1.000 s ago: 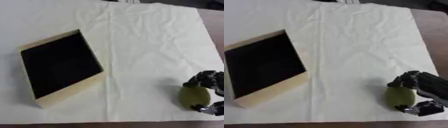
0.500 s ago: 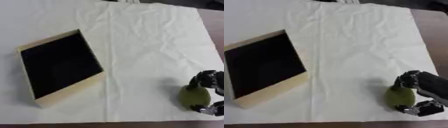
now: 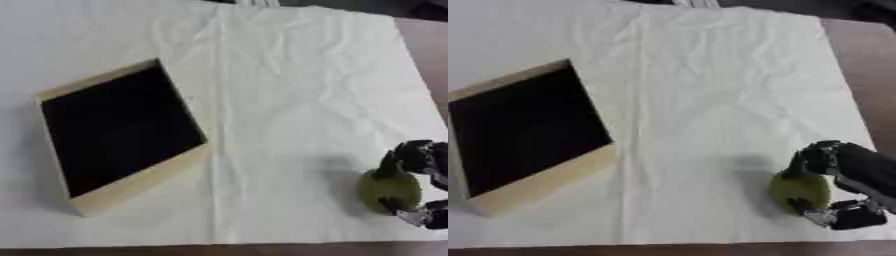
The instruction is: Pick up objects on the table and place them in the box.
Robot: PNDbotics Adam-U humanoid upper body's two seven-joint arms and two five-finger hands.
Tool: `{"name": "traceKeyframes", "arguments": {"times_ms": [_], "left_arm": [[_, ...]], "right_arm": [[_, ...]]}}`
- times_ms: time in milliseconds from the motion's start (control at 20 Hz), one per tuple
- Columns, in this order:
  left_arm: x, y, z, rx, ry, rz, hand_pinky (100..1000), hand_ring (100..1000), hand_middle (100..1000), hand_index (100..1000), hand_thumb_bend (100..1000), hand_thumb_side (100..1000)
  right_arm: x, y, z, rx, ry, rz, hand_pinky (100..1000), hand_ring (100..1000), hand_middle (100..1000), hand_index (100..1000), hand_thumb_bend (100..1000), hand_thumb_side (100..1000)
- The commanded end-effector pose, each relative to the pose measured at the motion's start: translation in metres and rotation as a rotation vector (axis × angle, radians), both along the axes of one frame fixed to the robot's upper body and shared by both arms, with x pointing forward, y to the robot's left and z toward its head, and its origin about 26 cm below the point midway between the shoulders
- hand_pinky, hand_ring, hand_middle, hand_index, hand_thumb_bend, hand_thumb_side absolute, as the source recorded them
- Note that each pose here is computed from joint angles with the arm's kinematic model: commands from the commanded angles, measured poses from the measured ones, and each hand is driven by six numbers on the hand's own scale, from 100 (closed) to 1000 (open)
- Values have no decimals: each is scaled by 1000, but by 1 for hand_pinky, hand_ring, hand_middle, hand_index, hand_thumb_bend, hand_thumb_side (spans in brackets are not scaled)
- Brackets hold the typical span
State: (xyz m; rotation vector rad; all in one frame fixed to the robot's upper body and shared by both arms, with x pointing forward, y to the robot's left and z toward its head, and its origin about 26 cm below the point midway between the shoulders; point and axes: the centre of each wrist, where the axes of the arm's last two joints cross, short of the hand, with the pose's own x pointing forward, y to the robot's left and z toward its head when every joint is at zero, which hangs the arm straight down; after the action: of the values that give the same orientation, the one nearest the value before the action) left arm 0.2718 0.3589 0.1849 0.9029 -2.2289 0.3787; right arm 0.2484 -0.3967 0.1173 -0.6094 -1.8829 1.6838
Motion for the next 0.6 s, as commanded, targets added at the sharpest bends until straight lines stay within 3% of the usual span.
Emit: {"name": "traceKeyframes", "arguments": {"times_ms": [50,600], "left_arm": [[-2,2,10,24,-26,4,492,517,592,687,240,587],[-2,2,10,21,-25,7,485,510,583,678,237,588]], "right_arm": [[1,-5,5,-4,3,-22,595,504,550,694,100,348],[-1,-1,3,48,-25,-40,527,347,411,524,100,201]]}}
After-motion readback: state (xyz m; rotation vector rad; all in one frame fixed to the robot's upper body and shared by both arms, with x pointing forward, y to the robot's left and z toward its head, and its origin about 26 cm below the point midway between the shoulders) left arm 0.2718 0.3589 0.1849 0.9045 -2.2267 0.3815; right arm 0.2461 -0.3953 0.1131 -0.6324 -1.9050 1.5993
